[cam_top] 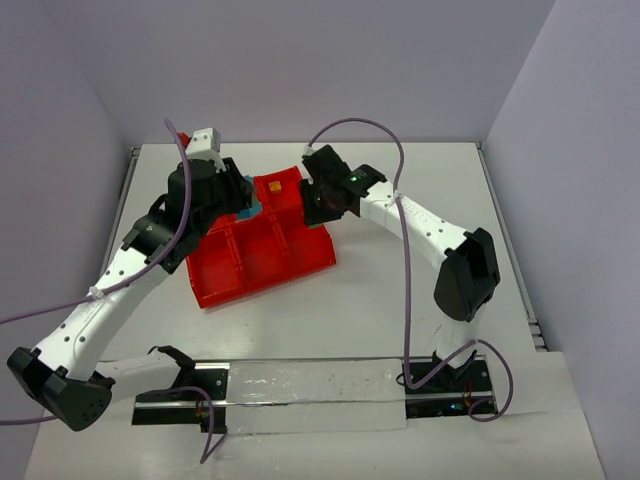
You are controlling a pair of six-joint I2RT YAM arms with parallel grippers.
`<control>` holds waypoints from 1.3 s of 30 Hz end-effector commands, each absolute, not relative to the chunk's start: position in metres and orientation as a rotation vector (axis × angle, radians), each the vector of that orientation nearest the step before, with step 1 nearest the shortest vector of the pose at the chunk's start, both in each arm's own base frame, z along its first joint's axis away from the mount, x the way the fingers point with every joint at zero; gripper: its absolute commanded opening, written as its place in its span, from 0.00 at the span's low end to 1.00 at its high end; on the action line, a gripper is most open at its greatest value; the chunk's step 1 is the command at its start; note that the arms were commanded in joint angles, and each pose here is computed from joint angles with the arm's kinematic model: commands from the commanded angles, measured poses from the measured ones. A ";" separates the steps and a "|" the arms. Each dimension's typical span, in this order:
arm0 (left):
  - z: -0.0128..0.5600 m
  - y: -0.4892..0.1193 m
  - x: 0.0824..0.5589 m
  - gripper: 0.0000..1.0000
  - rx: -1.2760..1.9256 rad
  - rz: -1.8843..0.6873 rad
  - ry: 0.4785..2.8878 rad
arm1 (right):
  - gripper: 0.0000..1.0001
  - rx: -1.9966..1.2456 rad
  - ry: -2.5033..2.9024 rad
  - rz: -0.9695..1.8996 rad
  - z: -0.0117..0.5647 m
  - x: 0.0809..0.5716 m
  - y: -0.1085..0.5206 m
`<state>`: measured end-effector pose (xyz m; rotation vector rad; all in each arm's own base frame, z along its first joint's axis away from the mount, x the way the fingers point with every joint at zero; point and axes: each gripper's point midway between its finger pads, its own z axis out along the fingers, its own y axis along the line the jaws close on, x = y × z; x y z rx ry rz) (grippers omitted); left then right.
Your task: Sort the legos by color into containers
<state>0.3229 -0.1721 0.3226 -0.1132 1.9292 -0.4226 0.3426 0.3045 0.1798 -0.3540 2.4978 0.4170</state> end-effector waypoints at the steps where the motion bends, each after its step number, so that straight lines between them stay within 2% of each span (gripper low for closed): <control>1: 0.328 -0.177 0.328 0.00 -0.107 -0.499 1.966 | 0.07 -0.397 2.447 0.412 0.186 0.350 0.321; 16: 0.322 -0.165 0.352 0.00 -0.230 -0.494 1.983 | 0.22 -0.413 2.522 0.357 0.146 0.357 0.335; 17: 0.320 -0.165 0.352 0.00 -0.233 -0.492 1.986 | 0.25 -0.413 2.523 0.355 0.146 0.357 0.335; 20: 0.315 -0.164 0.352 0.00 -0.242 -0.489 1.988 | 0.45 -0.417 2.524 0.343 0.144 0.358 0.334; 22: 0.314 -0.162 0.354 0.00 -0.249 -0.476 1.987 | 0.54 -0.420 2.524 0.344 0.144 0.359 0.335; 27: 0.313 -0.162 0.358 0.00 -0.243 -0.470 2.003 | 0.67 -0.420 2.511 0.336 0.153 0.364 0.337; 34: 0.319 -0.174 0.358 0.00 -0.172 -0.528 2.026 | 0.67 -0.402 2.439 0.361 0.197 0.365 0.327; 39: 0.307 -0.196 0.358 0.00 -0.055 -0.710 2.096 | 0.68 -0.424 2.307 0.613 0.245 0.352 0.320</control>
